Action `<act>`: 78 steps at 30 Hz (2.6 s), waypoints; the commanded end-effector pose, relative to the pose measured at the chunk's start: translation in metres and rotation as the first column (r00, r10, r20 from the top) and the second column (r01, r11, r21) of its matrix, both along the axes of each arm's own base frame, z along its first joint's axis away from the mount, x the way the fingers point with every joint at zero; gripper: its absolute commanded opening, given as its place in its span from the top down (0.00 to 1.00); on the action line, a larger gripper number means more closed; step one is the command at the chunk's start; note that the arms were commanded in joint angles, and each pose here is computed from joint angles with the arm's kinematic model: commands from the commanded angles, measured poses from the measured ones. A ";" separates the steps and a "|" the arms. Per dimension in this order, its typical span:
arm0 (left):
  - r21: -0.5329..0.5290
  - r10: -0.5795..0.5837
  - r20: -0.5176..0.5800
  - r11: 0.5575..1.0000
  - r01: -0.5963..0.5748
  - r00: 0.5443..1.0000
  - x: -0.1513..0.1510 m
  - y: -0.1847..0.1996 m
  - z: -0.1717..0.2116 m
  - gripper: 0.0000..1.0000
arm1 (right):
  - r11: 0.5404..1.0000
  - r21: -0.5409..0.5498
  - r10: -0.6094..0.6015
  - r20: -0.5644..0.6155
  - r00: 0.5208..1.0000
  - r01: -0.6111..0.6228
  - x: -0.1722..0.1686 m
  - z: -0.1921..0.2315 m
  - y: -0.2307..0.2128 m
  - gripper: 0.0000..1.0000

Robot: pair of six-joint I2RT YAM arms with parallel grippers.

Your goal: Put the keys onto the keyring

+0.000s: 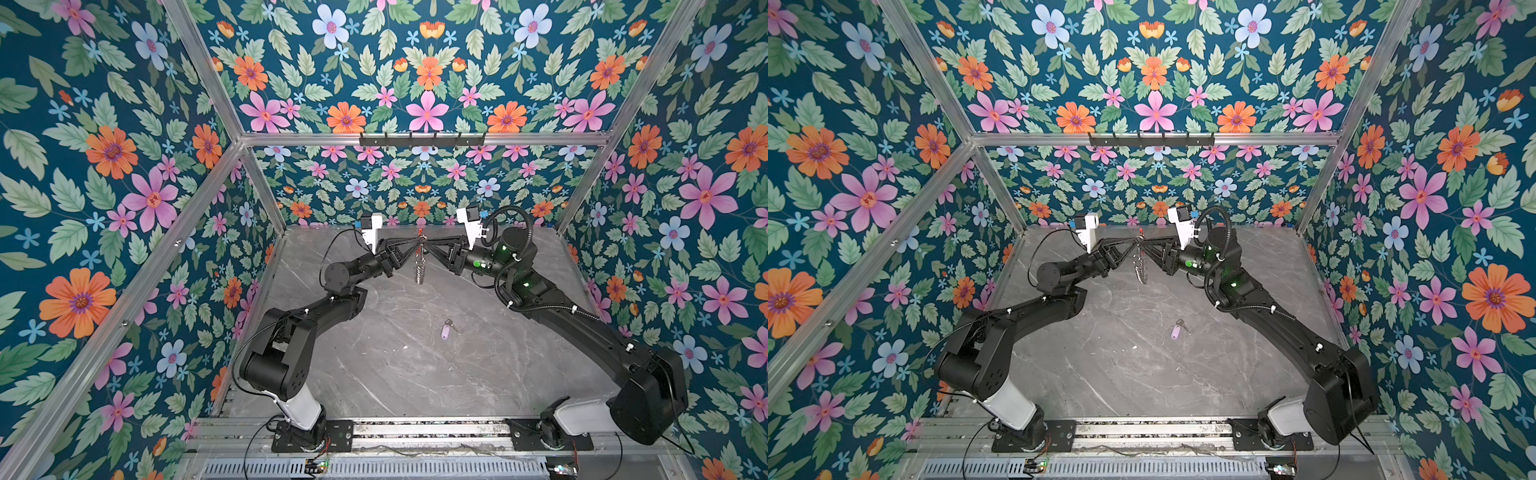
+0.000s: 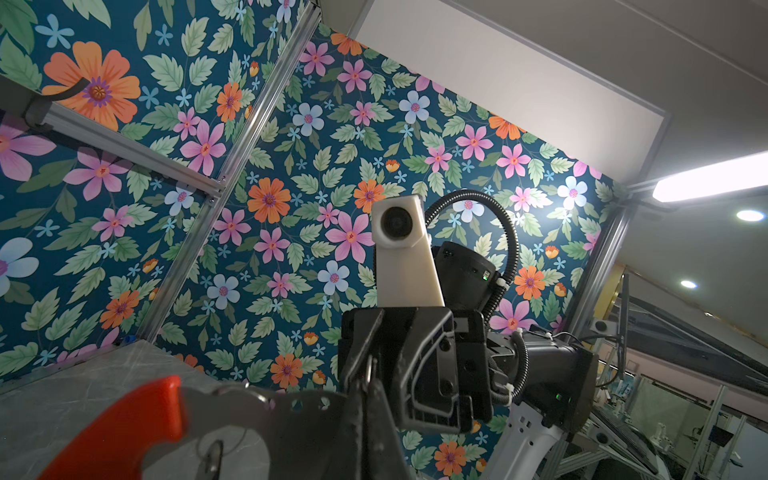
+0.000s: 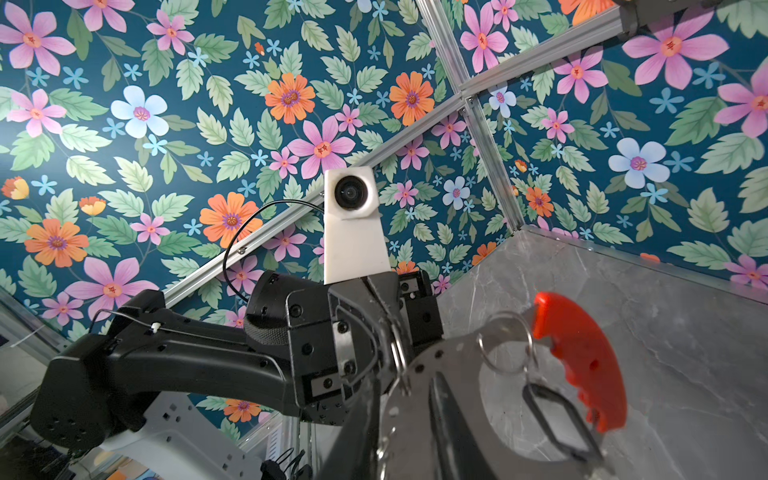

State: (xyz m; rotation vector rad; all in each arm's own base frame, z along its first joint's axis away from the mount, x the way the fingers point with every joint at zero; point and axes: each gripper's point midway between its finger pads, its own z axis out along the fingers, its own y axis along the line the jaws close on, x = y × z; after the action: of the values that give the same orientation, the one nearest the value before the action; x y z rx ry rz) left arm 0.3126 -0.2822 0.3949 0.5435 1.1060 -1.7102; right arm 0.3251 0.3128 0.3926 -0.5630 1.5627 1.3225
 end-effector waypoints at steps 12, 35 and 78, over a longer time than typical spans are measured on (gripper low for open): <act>-0.042 0.000 0.055 0.999 0.002 0.998 -0.009 0.005 0.011 1.00 | 0.999 0.041 0.017 0.054 0.998 -0.019 -0.003 0.019 0.002 1.00; 0.585 0.028 0.334 0.777 -0.230 0.942 0.006 -0.005 -0.077 0.67 | 0.781 -0.625 0.118 0.140 0.983 -0.005 -0.018 -0.053 -0.013 1.00; 0.170 0.023 0.199 0.984 -0.057 0.980 -0.009 0.021 -0.003 0.68 | 0.977 -0.123 -0.121 0.339 0.933 0.172 -0.019 0.003 -0.012 1.00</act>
State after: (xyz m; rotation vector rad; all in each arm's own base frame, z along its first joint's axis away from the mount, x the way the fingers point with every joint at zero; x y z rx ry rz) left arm 0.3272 -0.2688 0.3555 0.7629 1.2952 -1.4102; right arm 0.3097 0.2974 0.3424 -0.7836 1.6155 0.8554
